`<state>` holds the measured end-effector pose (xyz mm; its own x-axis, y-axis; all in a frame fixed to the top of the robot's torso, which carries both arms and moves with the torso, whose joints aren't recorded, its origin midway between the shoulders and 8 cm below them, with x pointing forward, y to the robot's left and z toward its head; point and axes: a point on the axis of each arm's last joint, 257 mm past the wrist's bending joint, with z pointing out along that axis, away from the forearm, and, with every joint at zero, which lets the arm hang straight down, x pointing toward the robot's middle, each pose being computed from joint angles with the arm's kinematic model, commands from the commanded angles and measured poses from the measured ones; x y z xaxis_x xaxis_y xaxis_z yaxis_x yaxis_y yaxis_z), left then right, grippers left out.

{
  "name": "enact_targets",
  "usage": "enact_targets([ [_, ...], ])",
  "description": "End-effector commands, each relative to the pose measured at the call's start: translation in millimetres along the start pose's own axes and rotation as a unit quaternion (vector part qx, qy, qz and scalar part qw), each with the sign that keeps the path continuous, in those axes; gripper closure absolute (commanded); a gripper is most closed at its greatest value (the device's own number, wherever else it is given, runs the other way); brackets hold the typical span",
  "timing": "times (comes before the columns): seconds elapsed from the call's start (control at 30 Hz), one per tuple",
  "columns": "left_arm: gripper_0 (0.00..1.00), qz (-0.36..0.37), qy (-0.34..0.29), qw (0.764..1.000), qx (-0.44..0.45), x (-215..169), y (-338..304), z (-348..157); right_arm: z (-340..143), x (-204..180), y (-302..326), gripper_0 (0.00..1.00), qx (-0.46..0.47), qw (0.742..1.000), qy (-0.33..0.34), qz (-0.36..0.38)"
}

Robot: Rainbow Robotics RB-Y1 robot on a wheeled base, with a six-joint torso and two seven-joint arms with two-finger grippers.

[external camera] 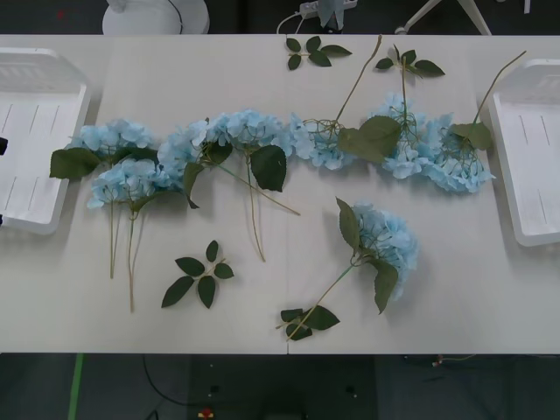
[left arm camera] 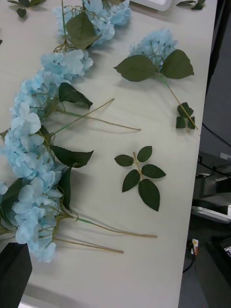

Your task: Place the red flowers into the right box and the blue flowers into the left box. If a person shows an open palm, hand one flower to the person first, then continue sorting.

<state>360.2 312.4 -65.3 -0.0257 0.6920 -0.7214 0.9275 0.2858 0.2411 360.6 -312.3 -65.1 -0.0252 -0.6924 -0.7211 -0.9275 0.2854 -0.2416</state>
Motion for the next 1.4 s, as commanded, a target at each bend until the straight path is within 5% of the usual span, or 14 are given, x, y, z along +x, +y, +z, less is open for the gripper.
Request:
enact_targets([
  [0.03,0.29,0.0,0.001,1.0,0.0,0.5,0.2,-0.4,-0.5,0.7,0.2,0.0,0.0,1.0,0.001,0.0],
  [1.4,0.29,0.0,0.001,1.0,0.0,0.5,0.2,-0.4,-0.5,0.7,0.2,0.0,0.0,1.0,0.001,0.0],
])
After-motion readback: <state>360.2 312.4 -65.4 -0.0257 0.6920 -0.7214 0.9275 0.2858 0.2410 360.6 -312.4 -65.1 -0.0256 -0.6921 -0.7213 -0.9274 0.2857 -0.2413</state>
